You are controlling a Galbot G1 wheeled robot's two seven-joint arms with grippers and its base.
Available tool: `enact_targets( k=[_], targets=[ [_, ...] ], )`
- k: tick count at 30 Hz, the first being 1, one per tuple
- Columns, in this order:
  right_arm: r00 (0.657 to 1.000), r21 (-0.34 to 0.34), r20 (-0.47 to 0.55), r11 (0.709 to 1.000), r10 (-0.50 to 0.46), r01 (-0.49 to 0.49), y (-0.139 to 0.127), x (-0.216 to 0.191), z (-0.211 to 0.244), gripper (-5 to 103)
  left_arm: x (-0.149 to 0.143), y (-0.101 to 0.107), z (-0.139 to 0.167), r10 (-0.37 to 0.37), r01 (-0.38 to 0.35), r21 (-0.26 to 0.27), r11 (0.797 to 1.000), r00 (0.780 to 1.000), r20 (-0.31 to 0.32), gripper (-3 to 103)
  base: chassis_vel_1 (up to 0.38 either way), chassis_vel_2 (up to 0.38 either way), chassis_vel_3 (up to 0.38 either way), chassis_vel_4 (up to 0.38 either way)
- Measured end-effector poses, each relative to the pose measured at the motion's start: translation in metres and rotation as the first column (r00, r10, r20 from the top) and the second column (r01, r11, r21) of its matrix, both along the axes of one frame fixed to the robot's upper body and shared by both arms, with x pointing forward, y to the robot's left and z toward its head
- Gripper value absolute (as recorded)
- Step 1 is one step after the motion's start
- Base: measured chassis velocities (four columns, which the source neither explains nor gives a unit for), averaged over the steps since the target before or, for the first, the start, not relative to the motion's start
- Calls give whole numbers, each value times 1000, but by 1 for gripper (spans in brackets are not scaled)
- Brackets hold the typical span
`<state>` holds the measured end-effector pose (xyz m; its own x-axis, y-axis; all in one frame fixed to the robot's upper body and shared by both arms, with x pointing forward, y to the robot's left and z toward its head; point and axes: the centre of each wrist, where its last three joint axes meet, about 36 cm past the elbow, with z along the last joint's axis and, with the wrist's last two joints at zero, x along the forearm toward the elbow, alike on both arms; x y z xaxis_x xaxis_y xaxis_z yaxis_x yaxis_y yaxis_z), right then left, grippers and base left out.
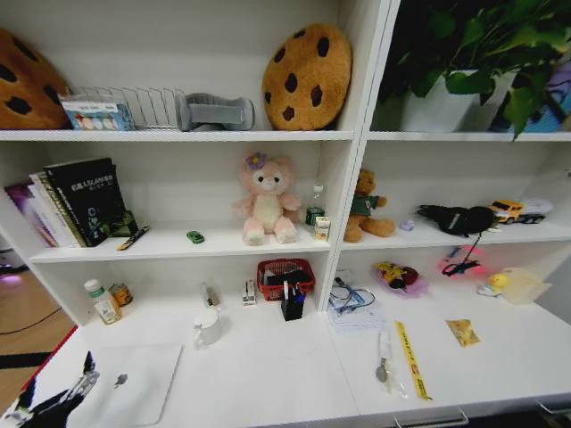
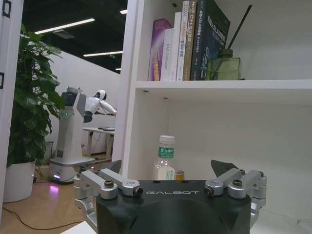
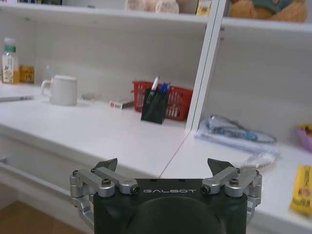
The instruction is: Organize the objects on the table.
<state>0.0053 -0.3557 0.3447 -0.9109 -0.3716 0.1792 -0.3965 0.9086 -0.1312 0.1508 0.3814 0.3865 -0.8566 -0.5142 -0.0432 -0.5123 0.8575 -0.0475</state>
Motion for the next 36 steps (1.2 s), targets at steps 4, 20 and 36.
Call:
enact_targets(
  k=[4,20,36],
  targets=[
    [990,14,125,998,-59,57,4,33,23,100,0,1,1,-9,9,2,1000,1000,6,100,0,0,0,0],
    [887,122,319,942,-335,312,5,147,71,100,2,-6,31,-62,59,61,996,997,46,100,0,0,0,0],
    [894,86,335,954,-299,287,11,169,66,100,2,-11,25,-46,45,45,998,998,32,100,0,0,0,0]
  ],
)
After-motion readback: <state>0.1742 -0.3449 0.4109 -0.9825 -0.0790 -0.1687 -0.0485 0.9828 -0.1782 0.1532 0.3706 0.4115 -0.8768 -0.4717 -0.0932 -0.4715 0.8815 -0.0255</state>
